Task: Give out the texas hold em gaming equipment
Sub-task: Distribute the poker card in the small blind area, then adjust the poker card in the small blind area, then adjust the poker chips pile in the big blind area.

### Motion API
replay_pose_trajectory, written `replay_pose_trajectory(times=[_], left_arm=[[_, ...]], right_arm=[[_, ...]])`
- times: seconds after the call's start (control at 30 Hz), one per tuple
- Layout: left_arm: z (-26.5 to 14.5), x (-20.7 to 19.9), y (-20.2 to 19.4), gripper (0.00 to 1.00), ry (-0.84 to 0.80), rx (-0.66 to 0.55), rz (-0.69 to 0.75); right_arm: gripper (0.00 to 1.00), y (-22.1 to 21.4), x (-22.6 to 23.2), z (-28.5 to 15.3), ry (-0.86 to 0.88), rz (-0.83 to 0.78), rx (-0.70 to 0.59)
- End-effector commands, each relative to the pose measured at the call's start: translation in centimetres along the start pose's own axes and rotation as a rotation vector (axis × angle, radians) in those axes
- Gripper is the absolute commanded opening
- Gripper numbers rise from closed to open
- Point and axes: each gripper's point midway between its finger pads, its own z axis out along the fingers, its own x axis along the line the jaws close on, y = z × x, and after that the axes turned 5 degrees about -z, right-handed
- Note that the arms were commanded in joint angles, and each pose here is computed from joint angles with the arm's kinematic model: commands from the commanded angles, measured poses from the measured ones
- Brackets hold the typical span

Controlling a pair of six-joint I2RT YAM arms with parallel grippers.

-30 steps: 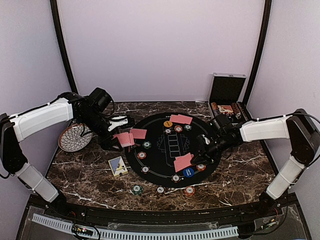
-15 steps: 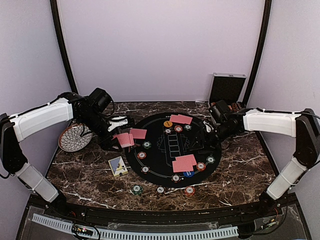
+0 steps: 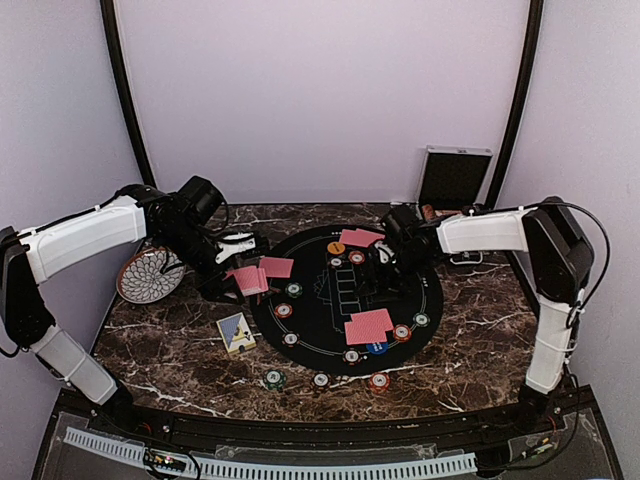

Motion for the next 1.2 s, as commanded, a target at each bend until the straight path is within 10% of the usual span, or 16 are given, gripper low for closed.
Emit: replay_pose_trajectory(times=[0.0, 0.67, 1.17], left_arm=[[-1.4, -0.6, 0.6, 0.0, -0.001, -0.032, 0.02], [-1.4, -0.7, 0.4, 0.0, -0.001, -0.031, 0.017], [-1.7, -0.5, 0.5, 0.0, 0.008, -0.031, 0.019]], right_arm=[[0.57, 0.3, 0.8, 1.5, -0.008, -0.052, -0.008], [0.51, -5.7, -0.2, 2.2, -0.026, -0.049, 0.094], [0.49, 7.3, 3.6, 2.6, 0.051, -0.098, -0.083]])
